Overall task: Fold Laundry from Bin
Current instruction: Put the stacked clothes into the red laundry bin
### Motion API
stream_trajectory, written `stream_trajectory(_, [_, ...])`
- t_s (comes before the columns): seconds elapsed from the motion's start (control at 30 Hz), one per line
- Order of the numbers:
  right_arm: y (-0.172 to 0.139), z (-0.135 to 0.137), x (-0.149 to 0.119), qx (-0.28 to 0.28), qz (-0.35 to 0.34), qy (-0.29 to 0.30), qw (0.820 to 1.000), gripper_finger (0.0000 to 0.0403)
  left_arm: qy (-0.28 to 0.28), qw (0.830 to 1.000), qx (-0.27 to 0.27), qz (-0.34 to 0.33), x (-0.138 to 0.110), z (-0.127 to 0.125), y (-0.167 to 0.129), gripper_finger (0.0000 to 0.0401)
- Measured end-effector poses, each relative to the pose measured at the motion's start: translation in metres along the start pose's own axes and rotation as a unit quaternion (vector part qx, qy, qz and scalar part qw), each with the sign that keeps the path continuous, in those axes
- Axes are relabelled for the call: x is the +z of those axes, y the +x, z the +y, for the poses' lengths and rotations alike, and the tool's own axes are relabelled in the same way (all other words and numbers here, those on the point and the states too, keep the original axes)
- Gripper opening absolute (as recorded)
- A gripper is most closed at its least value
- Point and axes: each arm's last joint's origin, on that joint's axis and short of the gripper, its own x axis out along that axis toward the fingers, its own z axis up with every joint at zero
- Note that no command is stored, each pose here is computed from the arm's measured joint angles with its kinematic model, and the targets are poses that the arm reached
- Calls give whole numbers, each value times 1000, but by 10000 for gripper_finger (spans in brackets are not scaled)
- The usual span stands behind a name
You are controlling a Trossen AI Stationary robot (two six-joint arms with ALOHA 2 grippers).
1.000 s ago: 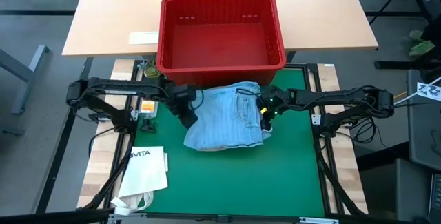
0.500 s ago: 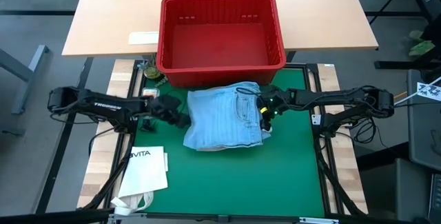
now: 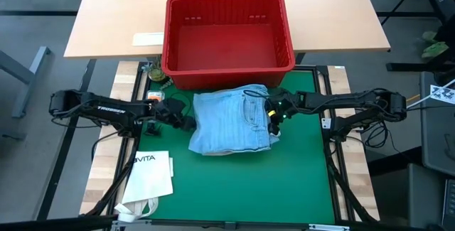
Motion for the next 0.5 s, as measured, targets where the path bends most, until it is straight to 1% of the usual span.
stream_trajectory(0.5, [0, 0, 0, 0, 1, 1, 1000, 19, 0, 999, 17, -30, 2, 1, 0, 69])
